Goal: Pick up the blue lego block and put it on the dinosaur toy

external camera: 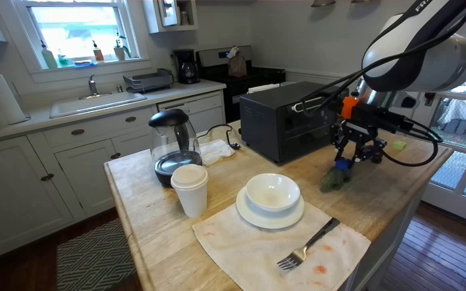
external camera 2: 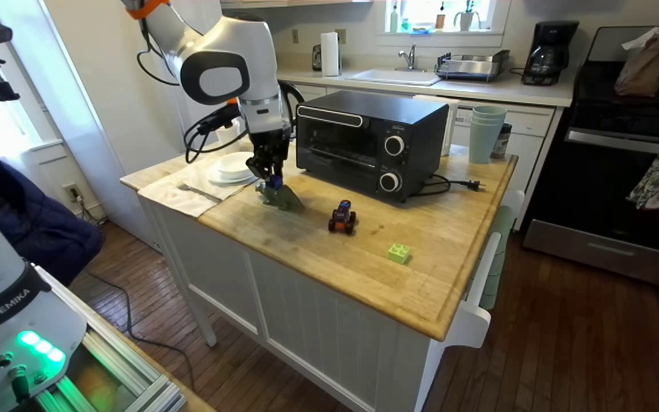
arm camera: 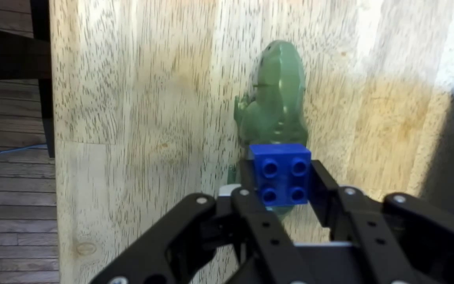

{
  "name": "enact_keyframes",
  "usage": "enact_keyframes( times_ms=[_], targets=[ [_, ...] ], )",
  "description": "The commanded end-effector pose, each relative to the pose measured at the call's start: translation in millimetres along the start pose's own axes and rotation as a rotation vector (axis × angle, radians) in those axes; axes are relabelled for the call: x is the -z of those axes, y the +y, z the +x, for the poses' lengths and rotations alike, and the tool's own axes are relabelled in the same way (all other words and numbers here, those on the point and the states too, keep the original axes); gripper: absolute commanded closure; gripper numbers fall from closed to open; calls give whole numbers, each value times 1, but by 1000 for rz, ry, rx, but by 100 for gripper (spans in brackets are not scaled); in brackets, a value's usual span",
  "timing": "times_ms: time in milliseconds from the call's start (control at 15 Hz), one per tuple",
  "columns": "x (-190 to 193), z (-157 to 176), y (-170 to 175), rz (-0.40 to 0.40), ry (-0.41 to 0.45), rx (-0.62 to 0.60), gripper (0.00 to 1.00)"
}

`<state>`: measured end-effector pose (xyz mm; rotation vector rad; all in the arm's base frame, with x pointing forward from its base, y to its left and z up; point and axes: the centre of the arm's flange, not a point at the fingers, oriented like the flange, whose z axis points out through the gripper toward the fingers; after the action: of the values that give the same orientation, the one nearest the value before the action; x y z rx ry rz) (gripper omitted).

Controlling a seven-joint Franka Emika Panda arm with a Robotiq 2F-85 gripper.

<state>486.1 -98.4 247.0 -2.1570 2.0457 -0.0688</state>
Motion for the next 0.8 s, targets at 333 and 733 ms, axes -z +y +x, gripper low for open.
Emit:
enact_keyframes(
  times_ms=[333, 733],
  targets=[
    [-4, -1, -10, 28, 4, -13, 88],
    [-5, 0, -11, 29, 7, -10, 88]
  ],
)
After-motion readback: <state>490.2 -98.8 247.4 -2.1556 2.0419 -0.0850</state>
